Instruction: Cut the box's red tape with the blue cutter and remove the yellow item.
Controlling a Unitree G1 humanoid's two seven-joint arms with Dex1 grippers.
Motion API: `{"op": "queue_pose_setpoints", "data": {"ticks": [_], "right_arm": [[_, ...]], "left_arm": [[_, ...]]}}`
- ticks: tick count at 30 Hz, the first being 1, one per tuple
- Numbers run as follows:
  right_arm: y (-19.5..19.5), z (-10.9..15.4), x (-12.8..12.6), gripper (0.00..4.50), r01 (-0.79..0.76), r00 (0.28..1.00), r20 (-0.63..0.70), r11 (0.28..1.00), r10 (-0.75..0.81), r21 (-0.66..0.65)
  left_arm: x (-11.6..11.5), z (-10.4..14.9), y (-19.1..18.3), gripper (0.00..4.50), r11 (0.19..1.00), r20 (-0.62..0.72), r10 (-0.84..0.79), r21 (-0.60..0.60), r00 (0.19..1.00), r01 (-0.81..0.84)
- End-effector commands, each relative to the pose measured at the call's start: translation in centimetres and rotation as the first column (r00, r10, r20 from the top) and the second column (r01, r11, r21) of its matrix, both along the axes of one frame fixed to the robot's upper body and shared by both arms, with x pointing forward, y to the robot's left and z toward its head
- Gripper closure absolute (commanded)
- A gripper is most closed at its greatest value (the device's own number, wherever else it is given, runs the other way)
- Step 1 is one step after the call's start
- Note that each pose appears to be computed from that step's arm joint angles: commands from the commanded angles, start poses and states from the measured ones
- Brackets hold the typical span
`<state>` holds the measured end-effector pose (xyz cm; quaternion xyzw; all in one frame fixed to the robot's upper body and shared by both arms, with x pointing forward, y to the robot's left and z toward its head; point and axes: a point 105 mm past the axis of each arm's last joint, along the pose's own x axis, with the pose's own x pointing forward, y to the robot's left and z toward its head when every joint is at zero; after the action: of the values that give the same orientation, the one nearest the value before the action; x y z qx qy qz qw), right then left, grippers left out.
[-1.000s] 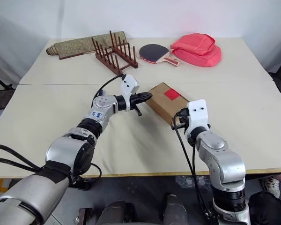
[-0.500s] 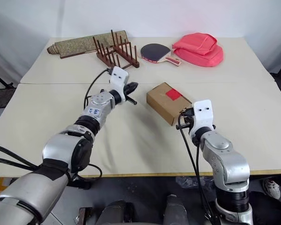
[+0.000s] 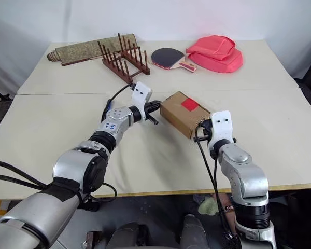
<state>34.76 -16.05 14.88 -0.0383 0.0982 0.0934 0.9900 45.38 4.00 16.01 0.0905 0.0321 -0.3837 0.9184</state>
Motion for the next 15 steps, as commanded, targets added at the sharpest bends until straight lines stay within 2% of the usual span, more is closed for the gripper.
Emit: {"op": "queue_pose_setpoints", "data": {"ticks": [1,15], "right_arm": [[1.7,1.7,-0.3,4.50,-0.063,0.997,0.050,0.997,0.062,0.037],[2.3,0.2,-4.7,4.50,-0.206,0.975,-0.093,0.977,0.201,-0.053]], "left_arm": [[-0.5,1.0,-1.0,4.48,0.996,0.020,-0.090,0.029,0.996,0.090],[-3.2,0.6,-1.3,4.48,0.913,-0.030,-0.393,0.110,0.919,0.394]]}}
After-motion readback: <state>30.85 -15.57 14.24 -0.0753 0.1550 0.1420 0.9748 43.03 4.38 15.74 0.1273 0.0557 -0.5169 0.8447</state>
